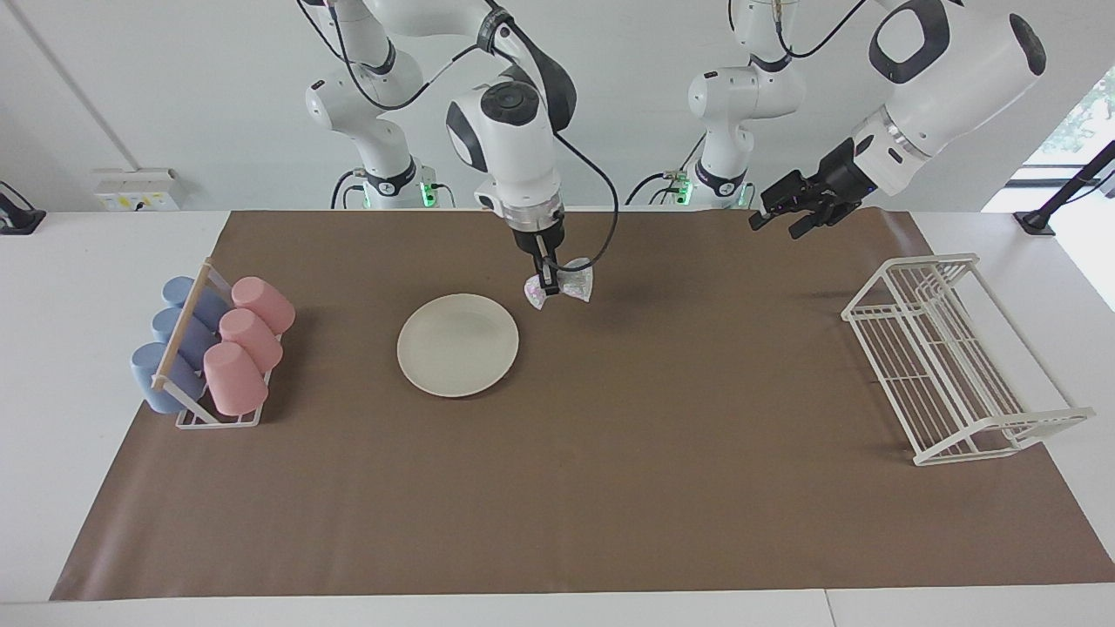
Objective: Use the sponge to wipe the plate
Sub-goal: 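Bring the sponge with the right gripper while the left gripper reaches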
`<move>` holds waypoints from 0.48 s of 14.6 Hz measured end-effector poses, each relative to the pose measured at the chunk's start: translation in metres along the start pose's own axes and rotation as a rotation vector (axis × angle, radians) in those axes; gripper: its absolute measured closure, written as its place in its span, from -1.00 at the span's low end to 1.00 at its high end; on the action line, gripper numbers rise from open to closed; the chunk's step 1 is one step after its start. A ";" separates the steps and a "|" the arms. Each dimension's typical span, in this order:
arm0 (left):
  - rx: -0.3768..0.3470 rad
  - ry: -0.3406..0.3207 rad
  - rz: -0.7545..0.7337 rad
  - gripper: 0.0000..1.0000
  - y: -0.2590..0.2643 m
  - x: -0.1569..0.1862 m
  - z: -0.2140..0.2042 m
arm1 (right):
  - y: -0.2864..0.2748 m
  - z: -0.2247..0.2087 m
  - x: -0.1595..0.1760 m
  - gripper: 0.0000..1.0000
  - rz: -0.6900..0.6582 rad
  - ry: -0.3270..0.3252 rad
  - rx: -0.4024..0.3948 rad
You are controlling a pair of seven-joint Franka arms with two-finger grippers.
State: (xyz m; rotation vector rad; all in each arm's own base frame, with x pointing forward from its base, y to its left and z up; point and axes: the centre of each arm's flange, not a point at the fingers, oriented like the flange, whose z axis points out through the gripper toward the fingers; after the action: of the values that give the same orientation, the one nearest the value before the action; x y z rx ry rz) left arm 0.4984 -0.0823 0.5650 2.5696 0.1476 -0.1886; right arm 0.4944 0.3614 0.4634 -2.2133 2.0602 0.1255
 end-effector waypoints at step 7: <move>-0.354 0.004 0.074 -1.00 0.008 -0.010 0.083 | 0.017 -0.028 -0.032 0.79 0.040 0.057 -0.030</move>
State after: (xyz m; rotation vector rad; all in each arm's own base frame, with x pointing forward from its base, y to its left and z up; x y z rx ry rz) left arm 0.4813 -0.1346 0.5010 2.2193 0.0788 -0.1176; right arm 0.4741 0.3879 0.4951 -2.2191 2.1465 0.0990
